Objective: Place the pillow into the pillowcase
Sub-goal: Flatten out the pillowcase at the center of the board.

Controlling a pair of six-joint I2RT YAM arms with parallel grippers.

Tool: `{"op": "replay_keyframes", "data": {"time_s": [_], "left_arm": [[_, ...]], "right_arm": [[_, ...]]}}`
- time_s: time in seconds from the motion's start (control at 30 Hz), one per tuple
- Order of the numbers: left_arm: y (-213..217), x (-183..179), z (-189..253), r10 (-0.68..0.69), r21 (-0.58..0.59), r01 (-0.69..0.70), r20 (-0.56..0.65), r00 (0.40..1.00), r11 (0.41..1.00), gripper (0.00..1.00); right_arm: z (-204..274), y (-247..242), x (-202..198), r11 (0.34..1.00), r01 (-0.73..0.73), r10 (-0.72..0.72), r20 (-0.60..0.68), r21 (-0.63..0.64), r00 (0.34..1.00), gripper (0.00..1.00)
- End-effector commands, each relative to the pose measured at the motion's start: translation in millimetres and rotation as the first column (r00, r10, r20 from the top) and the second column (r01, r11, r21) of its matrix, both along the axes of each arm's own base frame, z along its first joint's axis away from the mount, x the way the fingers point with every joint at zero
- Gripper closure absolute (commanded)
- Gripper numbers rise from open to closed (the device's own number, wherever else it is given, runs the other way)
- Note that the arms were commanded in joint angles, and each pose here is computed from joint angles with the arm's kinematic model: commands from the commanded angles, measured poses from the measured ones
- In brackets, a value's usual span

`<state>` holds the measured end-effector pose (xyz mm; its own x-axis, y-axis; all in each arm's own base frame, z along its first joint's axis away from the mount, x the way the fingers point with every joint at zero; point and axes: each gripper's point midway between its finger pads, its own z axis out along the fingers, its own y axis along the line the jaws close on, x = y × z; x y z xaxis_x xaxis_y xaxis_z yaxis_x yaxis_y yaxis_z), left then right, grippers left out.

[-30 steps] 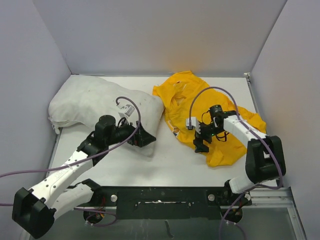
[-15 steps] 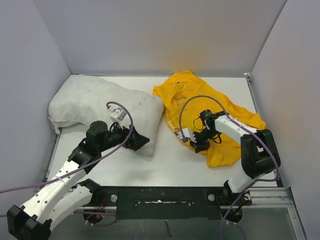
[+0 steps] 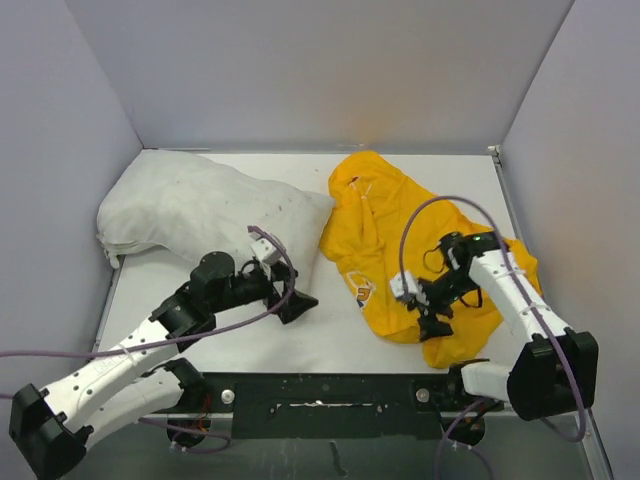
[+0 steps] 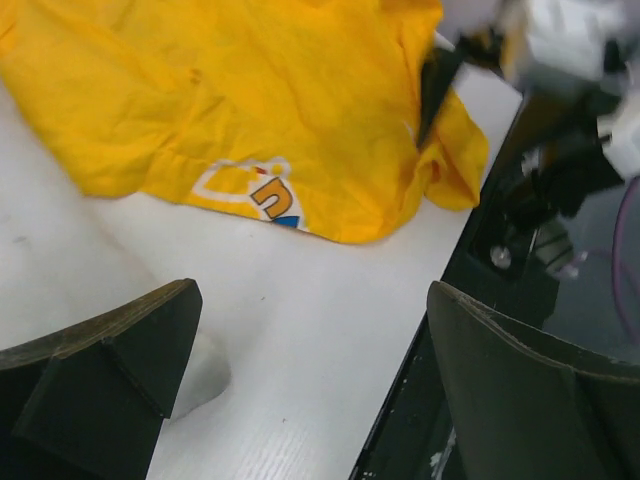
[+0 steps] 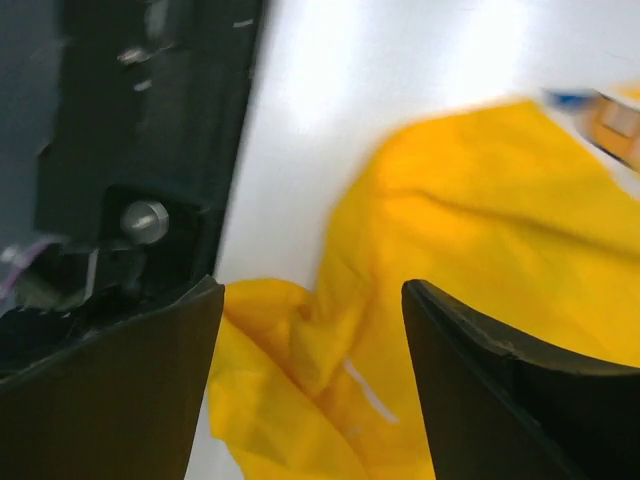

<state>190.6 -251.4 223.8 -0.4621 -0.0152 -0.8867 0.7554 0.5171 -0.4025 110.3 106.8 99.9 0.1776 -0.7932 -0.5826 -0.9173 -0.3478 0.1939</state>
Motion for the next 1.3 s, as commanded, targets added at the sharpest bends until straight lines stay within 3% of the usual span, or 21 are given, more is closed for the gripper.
{"op": "replay_keyframes", "data": {"time_s": [0.0,0.1,0.23,0.3,0.4,0.47,0.6,0.8,0.93,1.0,1.07,1.13,1.17,1.27], "left_arm": [[-42.5,-28.0,8.4,-0.21,0.113,0.18,0.396,0.894,0.977,0.02],[-73.9,-52.9,-10.8,-0.385,0.257,0.288,0.544,0.746,0.922,0.02],[-113.3,-62.0,-55.2,-0.598,0.48,0.367,0.543,0.589,0.797,0.02],[-131.5,-61.4,-71.1,-0.667,0.543,0.395,0.527,0.526,0.741,0.02],[-158.3,-62.6,-92.9,-0.742,0.597,0.444,0.497,0.449,0.668,0.02],[-175.2,-63.1,-104.1,-0.779,0.623,0.468,0.475,0.41,0.627,0.02],[-202.2,-67.1,-126.0,-0.821,0.636,0.519,0.442,0.362,0.571,0.02],[-226.7,-55.8,-152.1,-0.805,0.618,0.517,0.429,0.41,0.592,0.05],[-235.8,-57.2,-164.3,-0.804,0.593,0.546,0.392,0.446,0.592,0.16],[-237.6,-57.1,-170.9,-0.801,0.582,0.554,0.378,0.465,0.596,0.31],[-238.6,-55.7,-176.7,-0.792,0.572,0.553,0.368,0.487,0.606,0.61],[-238.3,-53.4,-177.7,-0.778,0.563,0.544,0.367,0.51,0.622,0.91],[-238.0,-53.2,-176.2,-0.772,0.555,0.543,0.37,0.518,0.63,1.0],[-238.0,-60.0,-161.0,-0.758,0.5,0.572,0.375,0.534,0.65,1.0]], "right_arm": [[68.2,-13.7,73.4,0.857,0.408,-0.459,0.105,0.314,0.882,0.19],[67.3,-70.8,111.0,0.684,0.653,-0.703,0.056,0.326,0.709,0.15],[41.4,-146.3,123.7,0.439,0.865,-0.884,-0.054,0.244,0.464,0.15],[25.6,-172.0,119.9,0.364,0.918,-0.926,-0.047,0.158,0.375,0.15],[3.4,-195.4,107.4,0.338,0.94,-0.941,0.034,0.054,0.337,0.13],[-8.0,-211.5,109.4,0.256,0.967,-0.964,0.075,0.01,0.254,0.12],[-26.9,-215.3,116.7,0.073,0.996,-0.997,0.017,-0.043,0.073,0.12],[-59.7,-232.9,129.0,-0.189,0.97,-0.982,0.031,-0.151,-0.187,0.13],[-70.3,-234.3,133.4,-0.237,0.953,-0.97,0.002,-0.19,-0.242,0.15],[-73.8,-235.9,137.1,-0.246,0.951,-0.969,0.009,-0.187,-0.248,0.24],[-78.6,-234.0,140.7,-0.23,0.952,-0.972,0.008,-0.203,-0.233,0.4],[-79.8,-231.4,144.8,-0.207,0.954,-0.978,0.005,-0.217,-0.211,0.63],[-79.1,-231.7,148.8,-0.194,0.957,-0.981,0.016,-0.214,-0.195,0.74],[-71.3,-235.6,171.9,-0.148,0.971,-0.988,0.075,-0.187,-0.136,1.0]]}}
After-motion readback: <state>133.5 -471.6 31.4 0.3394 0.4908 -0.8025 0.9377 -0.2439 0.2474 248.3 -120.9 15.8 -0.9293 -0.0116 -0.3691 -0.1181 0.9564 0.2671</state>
